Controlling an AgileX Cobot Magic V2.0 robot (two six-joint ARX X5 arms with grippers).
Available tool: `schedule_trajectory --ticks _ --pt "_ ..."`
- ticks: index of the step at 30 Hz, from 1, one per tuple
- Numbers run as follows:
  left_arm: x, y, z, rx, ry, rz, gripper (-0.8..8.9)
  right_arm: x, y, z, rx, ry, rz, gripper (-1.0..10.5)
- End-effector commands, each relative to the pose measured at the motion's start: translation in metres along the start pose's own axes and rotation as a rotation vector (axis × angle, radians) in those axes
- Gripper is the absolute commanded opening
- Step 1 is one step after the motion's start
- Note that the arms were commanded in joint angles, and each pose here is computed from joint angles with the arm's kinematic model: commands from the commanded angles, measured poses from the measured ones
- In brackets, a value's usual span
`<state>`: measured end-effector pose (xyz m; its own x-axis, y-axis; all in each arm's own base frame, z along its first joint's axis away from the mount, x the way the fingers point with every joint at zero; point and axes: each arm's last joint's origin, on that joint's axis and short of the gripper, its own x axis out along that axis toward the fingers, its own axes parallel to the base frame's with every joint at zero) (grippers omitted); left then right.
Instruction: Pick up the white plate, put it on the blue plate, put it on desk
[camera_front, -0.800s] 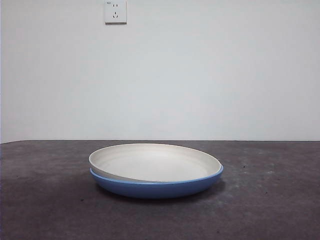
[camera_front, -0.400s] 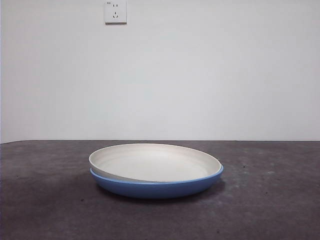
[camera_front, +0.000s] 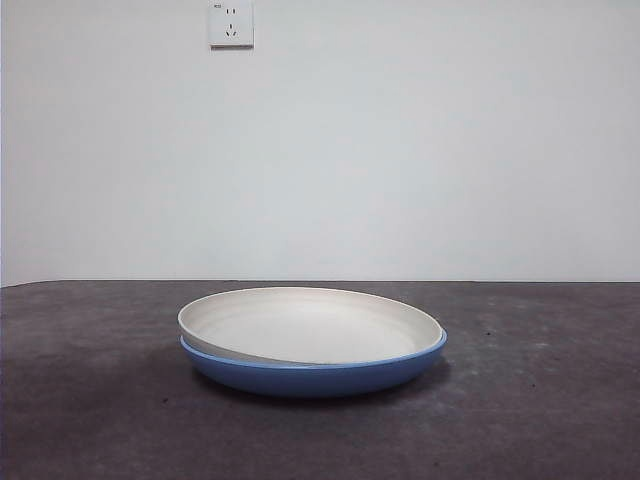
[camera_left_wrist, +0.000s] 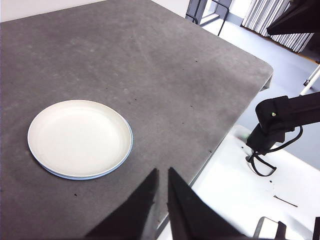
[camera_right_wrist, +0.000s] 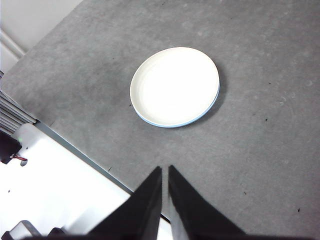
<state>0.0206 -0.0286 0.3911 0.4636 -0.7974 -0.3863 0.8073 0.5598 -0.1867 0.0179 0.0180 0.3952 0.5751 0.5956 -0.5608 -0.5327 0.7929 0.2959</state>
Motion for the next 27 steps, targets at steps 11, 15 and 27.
schedule_trajectory --ticks 11,15,27 --pt "0.021 0.031 -0.027 -0.013 -0.181 0.375 0.28 -0.002 0.001 0.004 -0.018 -0.016 0.005 0.2" --pt "0.053 0.062 -0.072 0.046 -0.340 0.488 0.28 -0.002 0.001 0.004 -0.018 -0.016 0.005 0.2" --pt "0.103 0.112 -0.171 -0.053 -0.349 0.836 0.28 -0.002 0.001 0.004 -0.018 -0.016 0.005 0.2"
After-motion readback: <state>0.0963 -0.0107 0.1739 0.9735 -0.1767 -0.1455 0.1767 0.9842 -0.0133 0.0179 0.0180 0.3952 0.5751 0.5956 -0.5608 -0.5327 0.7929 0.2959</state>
